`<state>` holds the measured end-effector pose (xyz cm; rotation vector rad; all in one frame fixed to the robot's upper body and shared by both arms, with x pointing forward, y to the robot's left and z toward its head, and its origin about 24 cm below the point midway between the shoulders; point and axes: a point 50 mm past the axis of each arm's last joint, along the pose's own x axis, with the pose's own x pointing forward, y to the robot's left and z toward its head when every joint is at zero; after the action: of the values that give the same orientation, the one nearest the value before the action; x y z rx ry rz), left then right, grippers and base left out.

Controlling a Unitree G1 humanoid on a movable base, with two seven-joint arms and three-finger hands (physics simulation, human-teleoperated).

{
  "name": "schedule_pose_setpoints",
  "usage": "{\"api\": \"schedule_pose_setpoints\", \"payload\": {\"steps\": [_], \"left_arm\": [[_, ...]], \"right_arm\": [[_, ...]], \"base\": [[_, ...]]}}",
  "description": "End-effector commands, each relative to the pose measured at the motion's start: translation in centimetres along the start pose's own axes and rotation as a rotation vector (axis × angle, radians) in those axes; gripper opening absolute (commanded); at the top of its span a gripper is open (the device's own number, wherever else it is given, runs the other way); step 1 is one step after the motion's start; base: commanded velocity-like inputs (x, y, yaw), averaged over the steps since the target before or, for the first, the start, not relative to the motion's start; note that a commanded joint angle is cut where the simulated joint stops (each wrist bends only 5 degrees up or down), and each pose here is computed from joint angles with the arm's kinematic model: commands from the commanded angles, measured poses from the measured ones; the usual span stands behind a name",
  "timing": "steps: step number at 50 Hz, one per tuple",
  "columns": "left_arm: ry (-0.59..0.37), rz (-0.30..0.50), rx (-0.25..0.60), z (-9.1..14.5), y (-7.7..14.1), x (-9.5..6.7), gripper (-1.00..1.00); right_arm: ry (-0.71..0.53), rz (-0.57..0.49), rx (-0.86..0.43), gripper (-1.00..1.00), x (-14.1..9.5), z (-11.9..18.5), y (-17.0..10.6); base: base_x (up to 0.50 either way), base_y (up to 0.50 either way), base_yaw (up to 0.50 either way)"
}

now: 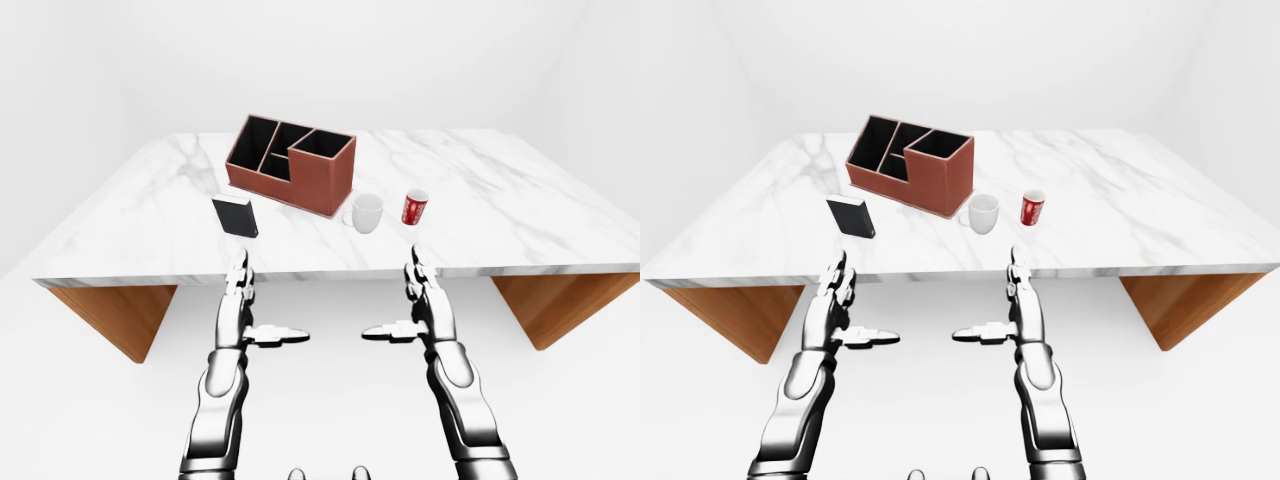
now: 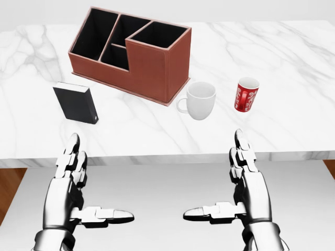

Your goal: Pick up the red mug and place it to the right of the caddy.

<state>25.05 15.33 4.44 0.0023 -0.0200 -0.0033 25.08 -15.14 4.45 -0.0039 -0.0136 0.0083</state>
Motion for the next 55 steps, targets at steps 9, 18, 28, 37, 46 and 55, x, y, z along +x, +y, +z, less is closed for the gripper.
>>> {"api": "schedule_pose_setpoints", "payload": {"steps": [9,18,28,37,46,55], "left_arm": [[-0.078,-0.006,0.007,1.6,1.2,-1.8,1.0],[-0.103,-0.019,-0.001,2.9,1.2,-2.6,1.0],[-0.146,-0.013,0.005,4.7,1.2,-3.8,1.0],[-0.162,-0.016,0.013,5.0,1.1,-4.2,1.0],[-0.209,0.001,0.01,6.5,1.6,-4.9,1.0],[-0.261,0.011,0.011,7.7,1.8,-5.5,1.0]], "right_arm": [[-0.059,0.033,-0.004,1.0,-1.8,2.4,-0.4],[-0.128,0.022,-0.014,1.0,-2.7,4.2,-0.5],[-0.241,0.042,-0.002,1.0,-4.7,6.9,-0.7],[-0.297,0.038,-0.018,1.0,-5.9,8.4,-0.7],[-0.363,0.017,-0.025,1.0,-6.8,9.9,-0.9],[-0.37,0.011,-0.028,1.0,-7.1,10.1,-0.8]], "base": [[0.0,0.0,0.0],[0.0,0.0,0.0],[0.0,0.0,0.0],[0.0,0.0,0.0],[0.0,0.0,0.0],[0.0,0.0,0.0]]}}
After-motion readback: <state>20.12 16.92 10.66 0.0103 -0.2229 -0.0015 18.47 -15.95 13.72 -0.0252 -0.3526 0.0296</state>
